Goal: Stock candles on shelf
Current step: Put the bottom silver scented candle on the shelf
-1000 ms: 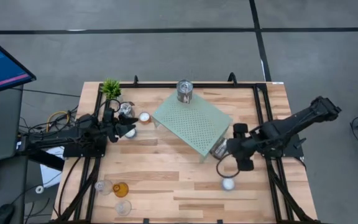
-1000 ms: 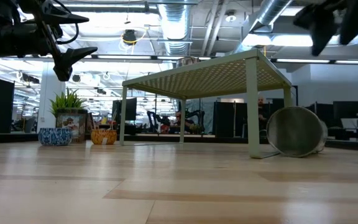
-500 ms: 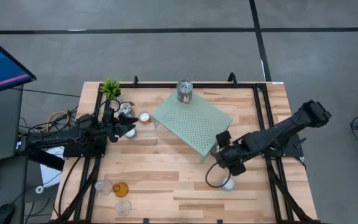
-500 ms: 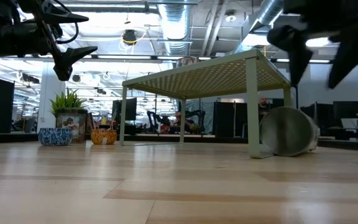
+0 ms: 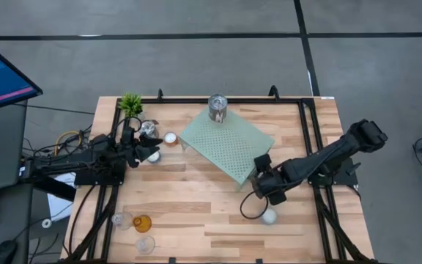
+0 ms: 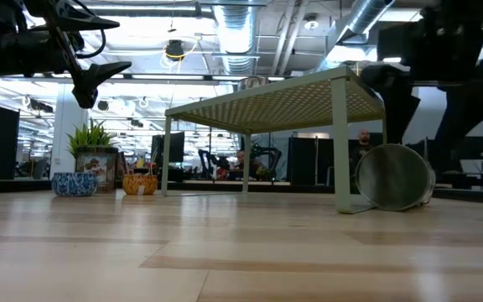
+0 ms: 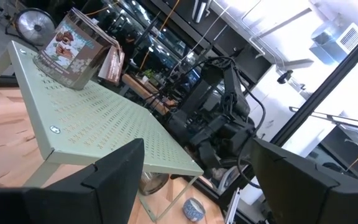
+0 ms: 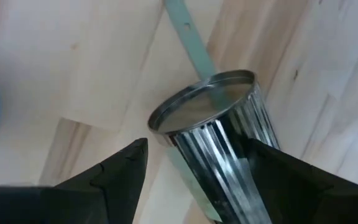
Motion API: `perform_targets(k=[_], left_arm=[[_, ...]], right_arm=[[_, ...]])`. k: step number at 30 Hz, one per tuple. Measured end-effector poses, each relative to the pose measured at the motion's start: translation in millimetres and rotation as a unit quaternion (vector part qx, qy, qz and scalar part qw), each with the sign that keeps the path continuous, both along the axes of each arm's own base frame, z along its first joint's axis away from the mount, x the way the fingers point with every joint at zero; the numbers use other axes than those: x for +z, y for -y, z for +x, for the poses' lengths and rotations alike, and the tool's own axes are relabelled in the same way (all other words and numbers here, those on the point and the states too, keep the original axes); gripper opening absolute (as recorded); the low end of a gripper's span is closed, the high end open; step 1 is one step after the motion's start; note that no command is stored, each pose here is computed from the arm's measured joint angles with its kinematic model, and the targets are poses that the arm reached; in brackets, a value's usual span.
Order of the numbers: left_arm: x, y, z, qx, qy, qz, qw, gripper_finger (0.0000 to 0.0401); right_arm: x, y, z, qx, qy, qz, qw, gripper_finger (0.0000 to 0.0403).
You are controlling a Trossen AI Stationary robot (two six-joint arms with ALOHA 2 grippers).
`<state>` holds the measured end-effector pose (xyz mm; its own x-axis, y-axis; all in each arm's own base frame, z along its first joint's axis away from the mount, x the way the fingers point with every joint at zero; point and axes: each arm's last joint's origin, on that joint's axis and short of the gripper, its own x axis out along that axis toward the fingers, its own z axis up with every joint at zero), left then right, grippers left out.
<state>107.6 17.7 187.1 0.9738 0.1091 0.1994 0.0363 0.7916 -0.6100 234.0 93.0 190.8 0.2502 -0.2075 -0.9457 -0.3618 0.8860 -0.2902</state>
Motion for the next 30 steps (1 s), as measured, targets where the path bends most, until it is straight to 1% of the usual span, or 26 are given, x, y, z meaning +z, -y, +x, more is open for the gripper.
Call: perform_targets(k=[4, 5, 6, 8, 12, 13, 15, 17, 20, 22, 25, 27, 30], left_arm=[[0, 0, 0, 0.000, 0.000, 0.000, 1.000, 0.0294], [0, 0, 0, 0.000, 0.000, 0.000, 1.000, 0.0294], [0, 0, 0, 0.000, 0.000, 0.000, 1.000, 0.0294], [0, 0, 0, 0.000, 0.000, 0.000, 1.000, 0.0294], [0, 0, 0, 0.000, 0.000, 0.000, 1.000, 0.0294], [0, 0, 0, 0.000, 0.000, 0.000, 1.000, 0.0294], [0, 0, 0, 0.000, 0.000, 0.000, 1.000, 0.0294], [0, 0, 0, 0.000, -0.001, 0.000, 1.000, 0.0294], [0, 0, 0, 0.000, -0.002, 0.000, 1.000, 0.0294], [0, 0, 0, 0.000, -0.001, 0.000, 1.000, 0.0294], [0, 0, 0, 0.000, -0.001, 0.000, 1.000, 0.0294], [0, 0, 0, 0.000, 0.000, 0.000, 1.000, 0.0294], [0, 0, 0, 0.000, 0.001, 0.000, 1.000, 0.0294]], right_arm=[[1, -10, -8, 0.010, -0.011, 0.015, 1.000, 0.0265], [2, -14, -11, 0.015, -0.015, 0.028, 0.999, 0.0265], [1, -18, -14, 0.020, -0.023, 0.041, 0.999, 0.0265], [0, -22, -22, 0.024, -0.047, 0.045, 0.998, 0.0265], [14, -33, -30, 0.012, -0.054, 0.051, 0.997, 0.0265], [21, -36, -32, 0.010, -0.049, 0.055, 0.997, 0.0265], [35, -40, -33, -0.002, -0.017, 0.078, 0.997, 0.0265], [46, -38, -37, -0.031, 0.000, 0.094, 0.995, 0.0265], [56, -32, -38, -0.076, 0.029, 0.116, 0.990, 0.0265], [56, -27, -37, -0.088, 0.027, 0.116, 0.989, 0.0265], [52, -26, -30, -0.086, 0.015, 0.128, 0.988, 0.0265], [45, -31, -25, -0.078, 0.003, 0.136, 0.988, 0.0265], [32, -39, -20, -0.072, -0.021, 0.125, 0.989, 0.0265]])
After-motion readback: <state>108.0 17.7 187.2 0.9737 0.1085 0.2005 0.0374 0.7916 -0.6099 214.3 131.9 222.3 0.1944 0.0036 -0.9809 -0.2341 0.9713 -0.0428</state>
